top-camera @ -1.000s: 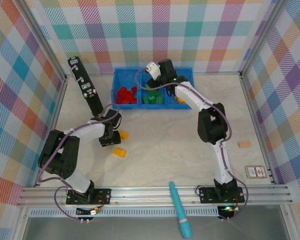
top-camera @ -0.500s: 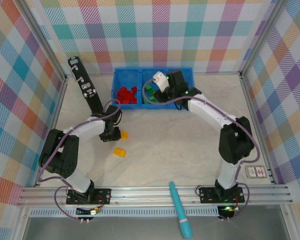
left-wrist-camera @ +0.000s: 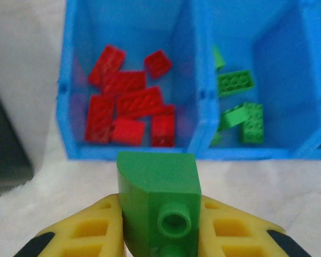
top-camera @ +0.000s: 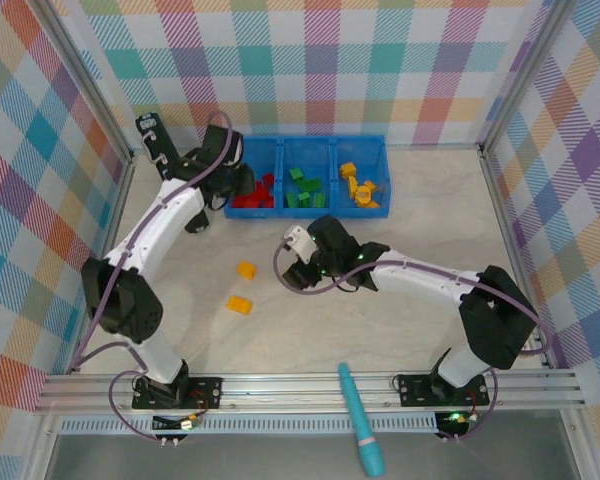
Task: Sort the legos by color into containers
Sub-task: Place the lego in the container.
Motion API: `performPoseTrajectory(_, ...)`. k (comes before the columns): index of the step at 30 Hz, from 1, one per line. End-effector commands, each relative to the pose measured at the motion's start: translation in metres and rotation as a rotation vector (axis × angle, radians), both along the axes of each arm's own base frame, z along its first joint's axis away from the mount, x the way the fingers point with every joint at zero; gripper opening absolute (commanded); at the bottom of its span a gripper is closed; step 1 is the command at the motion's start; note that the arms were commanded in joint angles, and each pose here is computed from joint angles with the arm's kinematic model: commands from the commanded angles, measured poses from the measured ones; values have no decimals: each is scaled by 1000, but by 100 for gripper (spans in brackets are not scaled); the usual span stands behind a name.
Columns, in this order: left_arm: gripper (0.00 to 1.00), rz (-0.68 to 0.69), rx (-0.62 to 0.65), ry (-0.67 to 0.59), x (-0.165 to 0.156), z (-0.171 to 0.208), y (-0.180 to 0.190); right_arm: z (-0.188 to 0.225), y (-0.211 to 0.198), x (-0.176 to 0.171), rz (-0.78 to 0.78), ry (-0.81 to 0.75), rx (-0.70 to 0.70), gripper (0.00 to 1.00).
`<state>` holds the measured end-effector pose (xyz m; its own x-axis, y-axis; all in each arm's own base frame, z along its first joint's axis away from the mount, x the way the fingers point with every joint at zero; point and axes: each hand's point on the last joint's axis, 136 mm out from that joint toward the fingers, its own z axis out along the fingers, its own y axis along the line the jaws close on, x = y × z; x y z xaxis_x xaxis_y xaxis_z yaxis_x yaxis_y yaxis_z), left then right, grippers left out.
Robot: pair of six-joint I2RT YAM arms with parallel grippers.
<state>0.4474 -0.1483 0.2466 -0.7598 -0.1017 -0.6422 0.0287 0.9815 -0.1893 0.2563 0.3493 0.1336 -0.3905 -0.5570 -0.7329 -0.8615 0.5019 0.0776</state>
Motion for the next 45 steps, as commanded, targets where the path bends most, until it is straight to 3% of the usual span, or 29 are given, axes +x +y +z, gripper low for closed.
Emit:
performPoseTrajectory(1,25,-87,-19,34,22,-9,-23,11,20,-16,23,21,94,61)
performPoseTrajectory(6,25,-152,-52,22,55,-12,-55,-5,38,-35,108,5,28,65)
performPoseTrajectory(14,25,-212,-64,36,79,-29,-95,-42,54,-60,196,-24,-82,70)
performPoseTrajectory(29,27,-229,-106,63,112,-83,-136,-75,85,-53,267,-105,-152,77)
performPoseTrajectory(33,35,-232,-114,73,114,-92,-140,-77,94,-52,276,-98,-149,78)
performPoseTrajectory(38,47,-238,-114,52,115,-82,-140,-75,104,-48,279,-100,-138,79)
performPoseTrajectory(45,53,-256,-110,-55,110,-22,-132,-74,116,-51,314,-79,-115,80)
